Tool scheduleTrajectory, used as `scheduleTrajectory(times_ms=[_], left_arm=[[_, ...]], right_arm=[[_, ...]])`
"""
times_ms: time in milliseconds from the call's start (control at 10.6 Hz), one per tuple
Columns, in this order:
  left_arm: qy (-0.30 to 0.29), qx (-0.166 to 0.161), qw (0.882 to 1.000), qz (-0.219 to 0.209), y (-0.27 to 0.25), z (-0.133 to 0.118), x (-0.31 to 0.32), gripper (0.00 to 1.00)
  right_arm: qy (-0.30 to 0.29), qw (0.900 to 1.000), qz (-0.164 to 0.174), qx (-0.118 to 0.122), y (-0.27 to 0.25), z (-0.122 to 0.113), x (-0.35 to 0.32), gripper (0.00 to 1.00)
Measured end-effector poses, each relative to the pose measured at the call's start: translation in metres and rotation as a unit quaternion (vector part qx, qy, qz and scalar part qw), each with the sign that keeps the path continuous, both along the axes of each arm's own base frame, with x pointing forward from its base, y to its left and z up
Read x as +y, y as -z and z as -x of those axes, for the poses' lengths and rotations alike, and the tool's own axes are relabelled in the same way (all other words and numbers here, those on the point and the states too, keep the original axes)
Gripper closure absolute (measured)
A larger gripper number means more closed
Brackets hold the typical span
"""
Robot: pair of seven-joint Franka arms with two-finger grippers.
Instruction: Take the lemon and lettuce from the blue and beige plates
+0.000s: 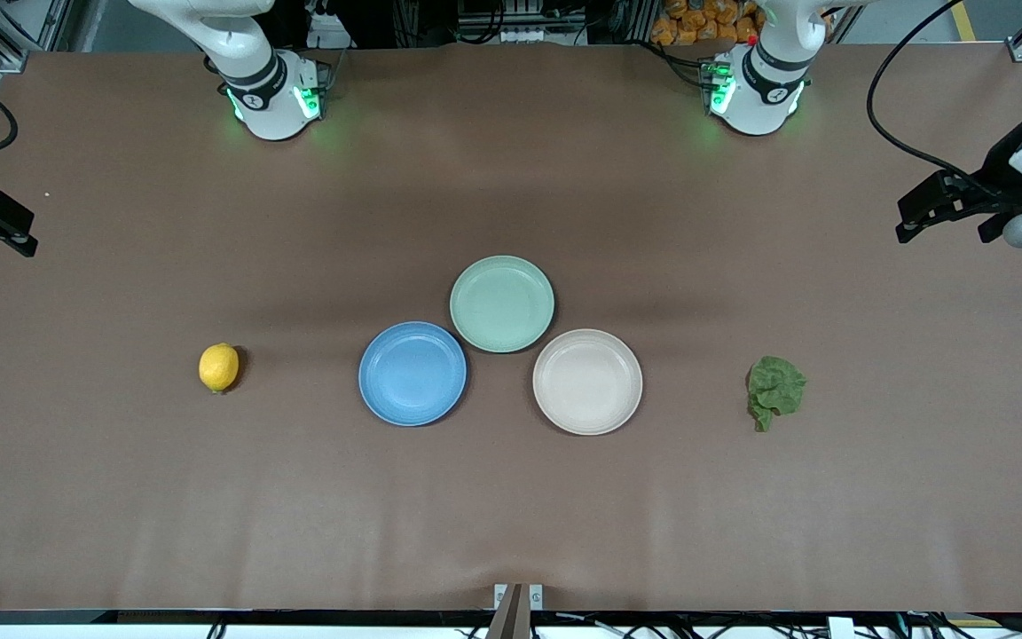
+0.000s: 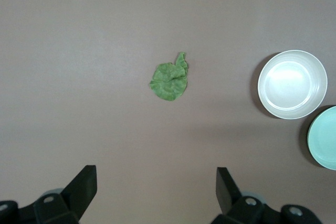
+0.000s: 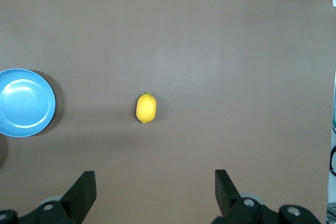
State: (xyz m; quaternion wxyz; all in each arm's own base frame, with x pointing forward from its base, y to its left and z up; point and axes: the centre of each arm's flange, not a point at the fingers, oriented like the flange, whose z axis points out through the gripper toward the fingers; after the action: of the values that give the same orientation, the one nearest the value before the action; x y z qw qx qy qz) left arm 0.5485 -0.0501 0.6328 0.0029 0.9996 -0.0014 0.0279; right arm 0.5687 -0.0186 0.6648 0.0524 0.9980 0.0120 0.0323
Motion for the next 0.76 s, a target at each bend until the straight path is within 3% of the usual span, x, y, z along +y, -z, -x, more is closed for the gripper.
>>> scheduleTrajectory(times_ms=[378, 757], left_arm=[[0.001, 0.0, 1.0, 0.0, 0.0, 0.0001, -0.0014, 0.0], [0.002, 0.0, 1.0, 0.0, 0.0, 0.0002, -0.0021, 0.0]], right_arm=[[-0.002, 1.0, -0.002, 0.002, 0.0004, 0.0003, 0.0029, 0.0], [-0.002, 1.0, -0.03, 0.001, 0.0009, 0.0002, 0.0077, 0.0]])
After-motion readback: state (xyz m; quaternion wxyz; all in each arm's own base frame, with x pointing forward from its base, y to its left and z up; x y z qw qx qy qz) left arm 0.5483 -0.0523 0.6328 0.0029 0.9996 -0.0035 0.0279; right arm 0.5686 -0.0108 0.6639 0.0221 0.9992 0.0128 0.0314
